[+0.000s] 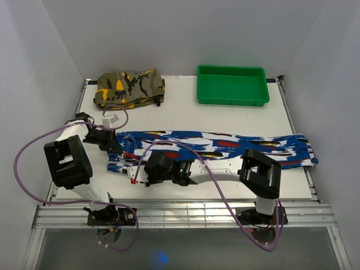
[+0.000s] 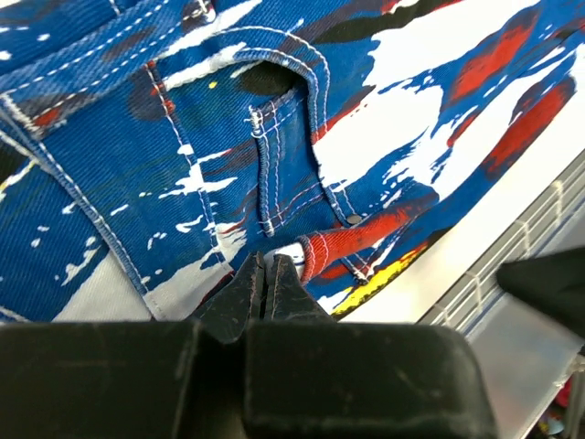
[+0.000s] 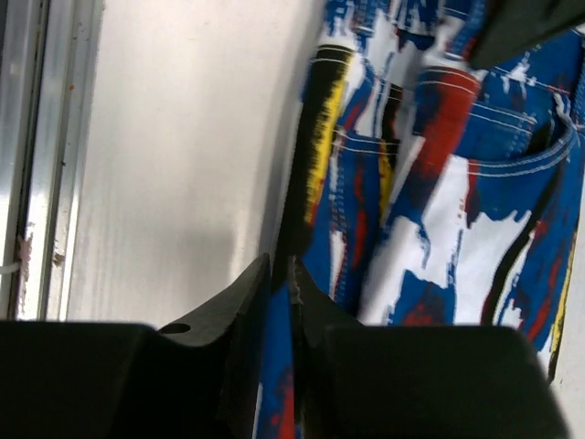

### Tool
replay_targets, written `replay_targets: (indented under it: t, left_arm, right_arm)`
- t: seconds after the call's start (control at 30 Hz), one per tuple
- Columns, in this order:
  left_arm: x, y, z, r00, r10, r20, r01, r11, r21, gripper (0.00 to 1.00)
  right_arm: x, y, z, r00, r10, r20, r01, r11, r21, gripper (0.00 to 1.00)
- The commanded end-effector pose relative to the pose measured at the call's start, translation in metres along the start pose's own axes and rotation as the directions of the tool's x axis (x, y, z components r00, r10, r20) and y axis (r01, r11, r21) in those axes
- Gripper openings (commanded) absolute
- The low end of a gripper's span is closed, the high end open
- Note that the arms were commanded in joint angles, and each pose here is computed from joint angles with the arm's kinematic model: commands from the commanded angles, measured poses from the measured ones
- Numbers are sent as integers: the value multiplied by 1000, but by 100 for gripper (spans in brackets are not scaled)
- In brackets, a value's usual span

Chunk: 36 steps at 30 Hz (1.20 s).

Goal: Fold and stack the trousers
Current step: Fold the trousers

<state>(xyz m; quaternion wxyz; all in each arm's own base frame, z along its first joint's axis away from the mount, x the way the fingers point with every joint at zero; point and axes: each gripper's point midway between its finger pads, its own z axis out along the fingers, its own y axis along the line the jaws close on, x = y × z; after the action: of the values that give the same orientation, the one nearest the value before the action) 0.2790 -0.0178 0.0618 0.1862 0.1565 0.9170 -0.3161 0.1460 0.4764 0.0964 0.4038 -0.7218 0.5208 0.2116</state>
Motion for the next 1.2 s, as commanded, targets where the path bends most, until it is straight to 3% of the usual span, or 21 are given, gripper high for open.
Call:
replay_targets:
  t: [0.0,0.3,0.5,0.63,0.97,1.17]
  left_arm:
    - [-13,-13,-5,998,-29,50,25,997,66,0]
    - [-12,-17,-11,999,-16,40,14,998,62,0]
    - [-11,-18,-12,999,-26,37,23,997,73,0]
    - [-20,-20,-16,998,-30,48,26,996,82,0]
    - [-32,-29,-31,999,-18,49,13,996,93,0]
    - [-25,-46,-50,999,5,46,-10,994,106,0]
  right_arm:
    - [-23,-23,6,996,-83,26,73,962,264,16]
    - [-7,-42,29,997,-78,-1,71,894,443,8]
    - [-8,-41,37,996,-83,13,69,895,440,8]
    - [18,-25,55,995,-95,-26,97,911,401,8]
    - [50,-40,74,983,-118,-137,174,826,537,8]
    - [68,-39,82,975,-100,-200,196,814,547,8]
